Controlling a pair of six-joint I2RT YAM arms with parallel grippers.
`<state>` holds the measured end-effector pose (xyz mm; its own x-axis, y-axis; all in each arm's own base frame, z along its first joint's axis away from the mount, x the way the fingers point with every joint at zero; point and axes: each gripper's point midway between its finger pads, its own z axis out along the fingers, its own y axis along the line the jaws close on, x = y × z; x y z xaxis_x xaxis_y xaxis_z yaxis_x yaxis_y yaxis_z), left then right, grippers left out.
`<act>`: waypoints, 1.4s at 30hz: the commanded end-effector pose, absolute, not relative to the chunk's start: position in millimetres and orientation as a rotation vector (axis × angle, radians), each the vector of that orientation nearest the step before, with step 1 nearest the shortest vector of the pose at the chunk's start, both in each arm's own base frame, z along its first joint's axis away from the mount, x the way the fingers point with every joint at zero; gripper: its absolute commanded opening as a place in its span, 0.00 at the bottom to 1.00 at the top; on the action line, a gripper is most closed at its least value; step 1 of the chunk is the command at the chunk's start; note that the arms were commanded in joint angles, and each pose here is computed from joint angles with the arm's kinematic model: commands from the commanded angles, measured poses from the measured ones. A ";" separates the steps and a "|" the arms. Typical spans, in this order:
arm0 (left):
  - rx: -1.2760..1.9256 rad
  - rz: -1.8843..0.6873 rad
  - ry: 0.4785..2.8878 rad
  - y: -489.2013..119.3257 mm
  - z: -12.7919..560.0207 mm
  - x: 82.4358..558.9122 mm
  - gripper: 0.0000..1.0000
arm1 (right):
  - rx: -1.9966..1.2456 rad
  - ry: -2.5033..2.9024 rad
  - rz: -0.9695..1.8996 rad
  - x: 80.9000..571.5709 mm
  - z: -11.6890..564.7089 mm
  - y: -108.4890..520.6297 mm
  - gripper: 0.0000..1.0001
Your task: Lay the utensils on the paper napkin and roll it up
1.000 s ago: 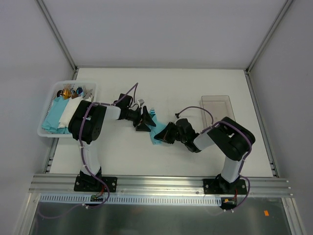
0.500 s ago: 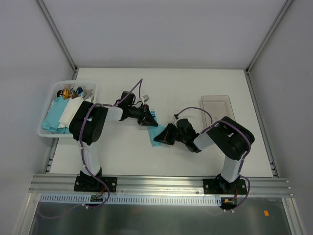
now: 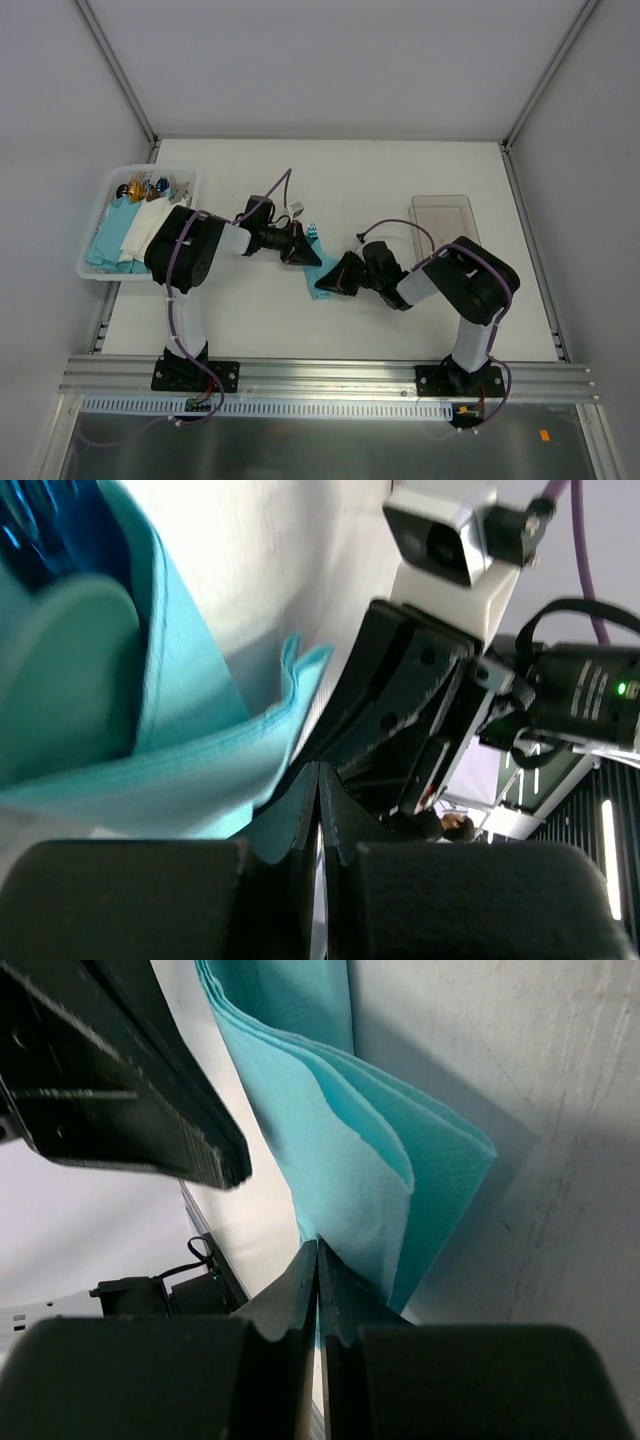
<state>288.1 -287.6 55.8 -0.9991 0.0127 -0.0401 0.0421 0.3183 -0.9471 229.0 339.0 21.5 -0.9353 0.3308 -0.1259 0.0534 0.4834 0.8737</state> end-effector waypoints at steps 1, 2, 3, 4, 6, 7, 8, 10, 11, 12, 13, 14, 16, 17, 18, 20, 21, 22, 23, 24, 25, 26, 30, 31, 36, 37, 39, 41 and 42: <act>0.237 -1.875 2.390 -287.9 90.2 277.2 0.00 | 0.356 2.554 1.365 219.9 -1.9 329.7 0.04; 0.238 -1.877 2.394 -285.7 89.1 271.0 0.00 | 0.354 2.554 1.372 219.7 -0.6 330.5 0.04; 0.258 -1.877 2.377 -285.1 93.4 269.2 0.00 | 0.359 2.553 1.376 220.6 0.2 330.4 0.04; 0.268 -1.880 2.371 -284.4 94.0 266.8 0.00 | 0.358 2.551 1.382 221.0 1.3 331.3 0.04; 0.263 -1.877 2.381 -282.4 90.1 262.1 0.01 | 0.352 2.547 1.393 221.0 3.8 332.5 0.04; 0.258 -1.876 2.386 -282.3 88.5 261.8 0.01 | 0.352 2.546 1.398 221.7 4.5 332.5 0.04; 0.248 -1.866 2.393 -282.4 85.4 263.3 0.01 | 0.346 2.544 1.399 221.6 5.1 332.6 0.03; 0.222 -1.848 2.410 -283.6 78.1 269.0 0.01 | 0.345 2.541 1.402 221.3 6.1 332.3 0.03; 0.194 -1.832 2.431 -283.4 73.2 272.0 0.02 | 0.347 2.545 1.401 220.6 5.0 332.0 0.03; 0.158 -1.817 2.458 -283.7 63.7 275.1 0.02 | 0.346 2.542 1.406 220.6 5.4 332.3 0.03; 0.146 -1.809 2.464 -284.3 60.7 277.9 0.02 | 0.348 2.540 1.411 220.7 5.9 332.8 0.03; 0.138 -1.800 2.467 -285.9 58.4 281.8 0.03 | 0.344 2.534 1.420 220.7 6.9 333.4 0.03; 0.112 -1.784 2.479 -287.7 50.8 288.9 0.02 | 0.337 2.537 1.426 219.1 6.6 334.4 0.03; 0.102 -1.777 2.481 -287.7 48.5 291.6 0.02 | 0.339 2.538 1.424 219.4 6.2 333.4 0.03; 0.090 -1.775 2.494 -288.5 43.2 292.7 0.02 | 0.336 2.534 1.429 219.6 7.1 333.9 0.04; 0.085 -1.770 2.487 -290.4 42.8 300.2 0.02 | 0.328 2.538 1.432 218.5 6.8 334.0 0.04; 0.072 -1.769 2.497 -291.4 39.5 301.4 0.03 | 0.326 2.537 1.432 218.5 6.8 334.0 0.04; 0.058 -1.755 2.499 -291.3 37.6 305.0 0.03 | 0.321 2.537 1.432 218.2 6.8 334.0 0.04; 0.053 -1.749 2.503 -291.4 36.0 306.0 0.03 | 0.321 2.537 1.432 218.2 6.8 334.0 0.04; 0.043 -1.745 2.510 -291.5 33.1 307.1 0.03 | 0.315 2.537 1.435 217.8 7.4 334.2 0.04; 0.023 -1.725 2.526 -291.1 29.8 308.9 0.03 | 0.313 2.538 1.433 217.4 6.9 333.8 0.05; 0.009 -1.715 2.546 -290.4 24.1 308.5 0.03 | 0.309 2.533 1.436 217.7 8.8 334.1 0.06; -0.058 -1.677 2.608 -284.0 9.4 306.5 0.01 | 0.281 2.516 1.432 217.7 15.6 332.7 0.14; -0.062 -1.667 2.617 -282.6 7.0 305.8 0.01 | 0.270 2.511 1.427 217.9 18.0 332.2 0.16; -0.087 -1.621 2.668 -276.8 -3.9 303.3 0.01 | 0.194 2.506 1.346 218.9 34.8 325.6 0.28; -0.088 -1.618 2.669 -276.4 -3.8 304.4 0.01 | 0.137 2.470 1.339 221.0 47.3 325.2 0.28; -0.081 -1.605 2.678 -276.6 -5.6 305.5 0.00 | 0.109 2.480 1.280 222.6 53.2 320.6 0.28; -0.088 -1.605 2.694 -276.8 -6.6 305.9 0.00 | 0.034 2.467 1.237 222.6 63.4 316.5 0.27; -0.090 -1.605 2.702 -276.6 -7.9 305.2 0.00 | 0.006 2.455 1.236 225.6 70.1 319.0 0.25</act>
<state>304.0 -287.6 21.0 -0.9998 -0.0185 -0.0019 -0.0055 0.3945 -0.9189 217.6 322.1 52.4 -0.9437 0.2317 -0.2360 -0.0681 0.5621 0.8242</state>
